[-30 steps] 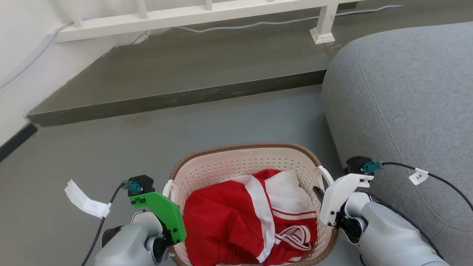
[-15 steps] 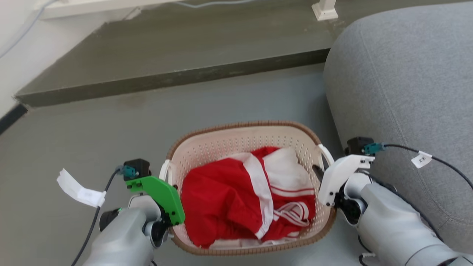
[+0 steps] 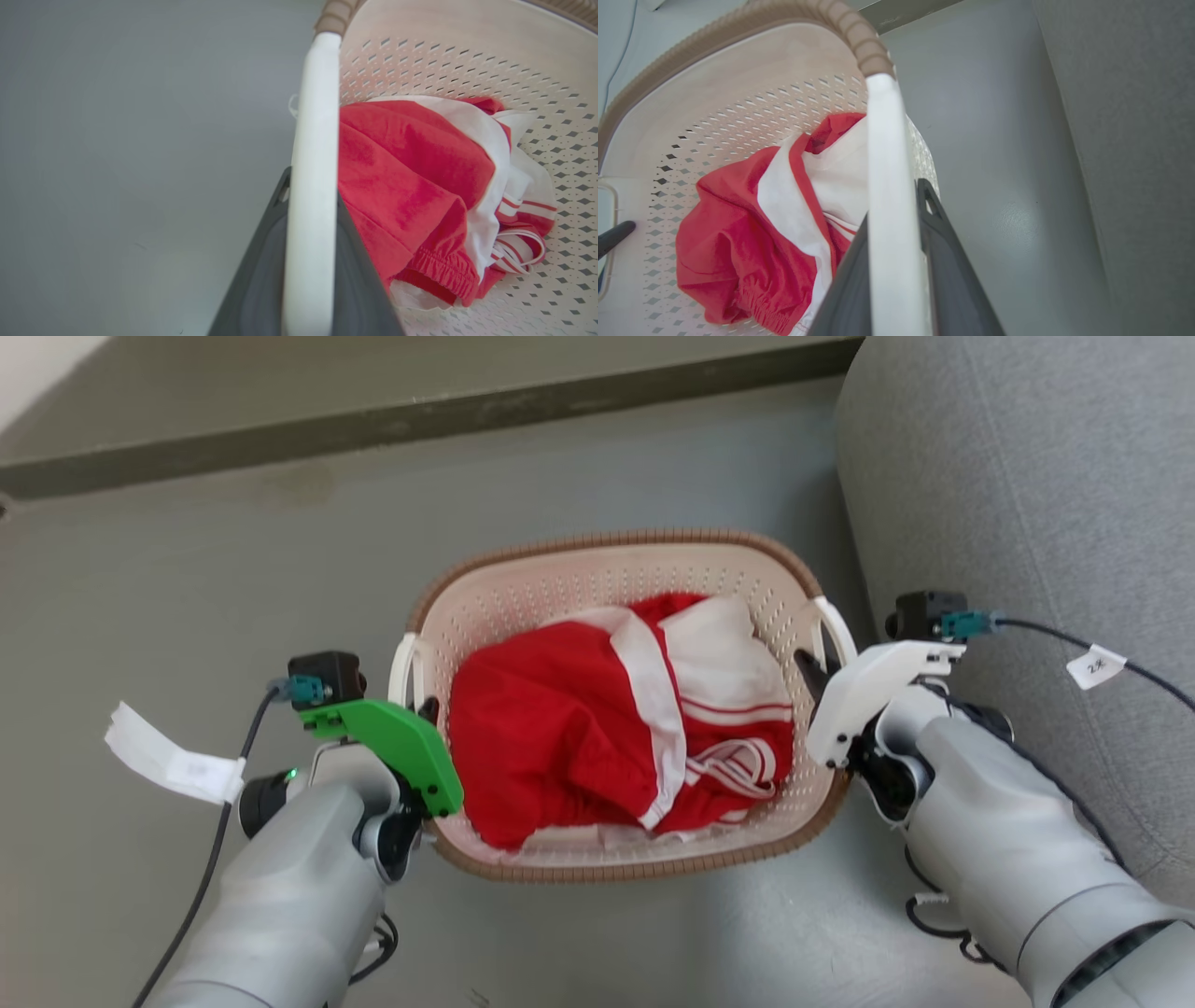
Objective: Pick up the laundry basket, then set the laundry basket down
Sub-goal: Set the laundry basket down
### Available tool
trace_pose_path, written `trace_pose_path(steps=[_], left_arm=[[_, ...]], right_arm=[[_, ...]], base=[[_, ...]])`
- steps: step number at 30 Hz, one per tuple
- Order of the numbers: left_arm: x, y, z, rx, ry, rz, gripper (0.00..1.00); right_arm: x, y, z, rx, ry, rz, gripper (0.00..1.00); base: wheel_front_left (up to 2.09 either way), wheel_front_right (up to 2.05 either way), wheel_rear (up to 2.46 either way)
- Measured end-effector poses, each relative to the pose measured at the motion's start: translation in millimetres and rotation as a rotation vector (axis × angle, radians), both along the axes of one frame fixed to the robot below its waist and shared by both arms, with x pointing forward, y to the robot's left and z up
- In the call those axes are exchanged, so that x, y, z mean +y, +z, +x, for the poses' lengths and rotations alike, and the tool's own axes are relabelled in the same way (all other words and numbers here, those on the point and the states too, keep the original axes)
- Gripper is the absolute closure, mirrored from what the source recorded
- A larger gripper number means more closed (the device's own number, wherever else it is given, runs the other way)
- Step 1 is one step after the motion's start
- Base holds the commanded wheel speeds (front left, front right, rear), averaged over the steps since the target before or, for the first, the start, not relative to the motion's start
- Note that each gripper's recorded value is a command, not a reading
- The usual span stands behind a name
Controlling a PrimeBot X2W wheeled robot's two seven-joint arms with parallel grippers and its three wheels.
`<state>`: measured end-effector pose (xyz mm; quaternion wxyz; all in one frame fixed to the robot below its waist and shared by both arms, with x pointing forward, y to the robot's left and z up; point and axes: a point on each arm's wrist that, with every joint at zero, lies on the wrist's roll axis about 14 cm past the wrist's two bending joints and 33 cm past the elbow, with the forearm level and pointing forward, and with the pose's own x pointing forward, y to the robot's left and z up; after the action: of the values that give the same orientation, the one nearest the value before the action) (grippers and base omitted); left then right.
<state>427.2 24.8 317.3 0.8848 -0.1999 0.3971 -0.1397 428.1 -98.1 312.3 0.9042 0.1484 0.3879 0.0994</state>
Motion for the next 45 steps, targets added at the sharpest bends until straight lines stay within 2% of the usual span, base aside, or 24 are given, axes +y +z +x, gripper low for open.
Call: trace_pose_path(steps=[22, 37, 45], left_arm=[[-3, -52, 64, -0.003, 0.057, -0.036, 1.0], [-3, -105, 93, 0.021, 0.078, -0.042, 1.0], [-2, -139, 95, 0.053, 0.079, -0.037, 1.0]], right_arm=[[-7, -56, 67, -0.017, -0.007, -0.02, 1.0], [-7, -113, 98, 0.008, -0.008, -0.022, 1.0], [-7, -149, 98, 0.041, -0.007, -0.025, 1.0]], base=[[0.0, 0.0, 0.0], [0.0, 0.0, 0.0], [0.0, 0.0, 0.0]])
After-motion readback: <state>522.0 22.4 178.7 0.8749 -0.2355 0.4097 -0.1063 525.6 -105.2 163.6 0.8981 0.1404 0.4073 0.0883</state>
